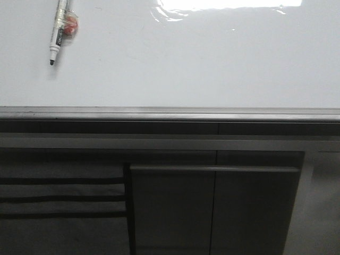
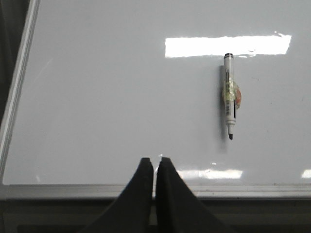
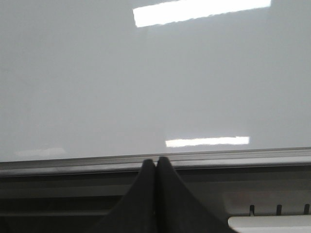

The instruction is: Write number 0 on whiteboard

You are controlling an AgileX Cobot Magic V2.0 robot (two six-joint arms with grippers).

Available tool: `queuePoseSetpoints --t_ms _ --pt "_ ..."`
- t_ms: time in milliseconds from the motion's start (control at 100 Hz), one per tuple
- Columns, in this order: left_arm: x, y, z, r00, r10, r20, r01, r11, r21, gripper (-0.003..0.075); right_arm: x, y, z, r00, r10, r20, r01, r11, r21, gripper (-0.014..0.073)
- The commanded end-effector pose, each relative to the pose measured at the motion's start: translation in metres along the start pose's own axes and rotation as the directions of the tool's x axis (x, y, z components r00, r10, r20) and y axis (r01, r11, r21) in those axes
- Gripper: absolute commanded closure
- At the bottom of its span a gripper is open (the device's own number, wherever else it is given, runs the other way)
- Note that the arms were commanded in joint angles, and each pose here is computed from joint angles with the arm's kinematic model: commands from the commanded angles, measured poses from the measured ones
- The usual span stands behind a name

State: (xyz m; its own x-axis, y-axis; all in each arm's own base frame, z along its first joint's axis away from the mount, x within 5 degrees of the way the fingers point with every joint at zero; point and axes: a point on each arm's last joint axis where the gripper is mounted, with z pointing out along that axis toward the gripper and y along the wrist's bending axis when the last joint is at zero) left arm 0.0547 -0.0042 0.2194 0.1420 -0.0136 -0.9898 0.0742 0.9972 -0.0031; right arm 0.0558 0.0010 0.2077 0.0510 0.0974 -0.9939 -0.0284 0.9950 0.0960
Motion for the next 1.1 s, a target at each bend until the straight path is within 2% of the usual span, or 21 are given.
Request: queuePoseSetpoints --t_ms 0,110,210,280,380,480,590,640,720,800,930,1090 --pt "-0.011 -0.001 -0.003 0.991 -0.016 0.132 0.014 1.0 0.016 0.0741 -0.018 0.003 -0.003 0.992 -0.026 0.126 0.029 0.999 -0.025 0.0668" --pt "-0.027 0.0 -0.005 0.982 -0.084 0.17 0.082 0.996 0.018 0.0741 -0.032 0.004 -0.006 0.987 -0.038 0.159 0.042 0.999 -0.023 0.0668" --pt "-0.048 0.0 -0.008 0.977 -0.091 0.191 0.089 0.996 0.019 0.0741 -0.051 0.005 -0.01 0.983 -0.044 0.18 0.047 0.999 -0.012 0.0668" --pt "-0.065 0.0 -0.01 0.982 -0.089 0.165 0.088 0.996 0.015 0.0741 -0.066 0.005 -0.013 0.986 -0.044 0.161 0.043 0.999 0.005 0.0668" --pt "-0.089 0.0 -0.011 0.994 -0.073 0.081 0.073 0.997 0.0 0.0741 -0.087 0.004 -0.015 0.996 -0.048 0.073 0.045 0.998 0.043 0.0668" --pt "-0.11 0.002 -0.006 0.999 -0.016 -0.028 0.016 1.0 -0.019 0.0741 -0.112 0.004 -0.013 0.995 -0.098 -0.031 0.1 0.992 0.078 0.0668" --pt "-0.129 0.002 0.004 0.984 0.072 -0.165 -0.076 0.997 -0.018 0.0741 -0.132 0.003 -0.005 0.976 -0.11 -0.186 0.131 0.986 0.106 0.0668" --pt "-0.135 0.002 0.01 0.971 0.066 -0.229 -0.072 0.997 -0.014 0.0741 -0.139 0.003 0.003 0.957 -0.109 -0.27 0.142 0.984 0.107 0.0668" --pt "-0.137 0.001 0.021 0.951 0.044 -0.307 -0.047 0.999 -0.004 0.0741 -0.148 0.005 0.012 0.925 -0.09 -0.37 0.132 0.987 0.091 0.0668" --pt "-0.137 0.0 0.029 0.943 0.028 -0.333 -0.03 1.0 0.001 0.0741 -0.15 0.01 0.025 0.89 -0.095 -0.445 0.127 0.991 0.043 0.0668" --pt "-0.132 0.0 0.042 0.929 0.023 -0.37 -0.023 1.0 0.004 0.0741 -0.143 0.013 0.042 0.86 -0.073 -0.505 0.094 0.995 0.017 0.0668" --pt "-0.124 0.0 0.055 0.914 0.013 -0.406 -0.011 1.0 0.006 0.074 -0.14 0.016 0.053 0.849 -0.067 -0.524 0.071 0.997 -0.012 0.0668"
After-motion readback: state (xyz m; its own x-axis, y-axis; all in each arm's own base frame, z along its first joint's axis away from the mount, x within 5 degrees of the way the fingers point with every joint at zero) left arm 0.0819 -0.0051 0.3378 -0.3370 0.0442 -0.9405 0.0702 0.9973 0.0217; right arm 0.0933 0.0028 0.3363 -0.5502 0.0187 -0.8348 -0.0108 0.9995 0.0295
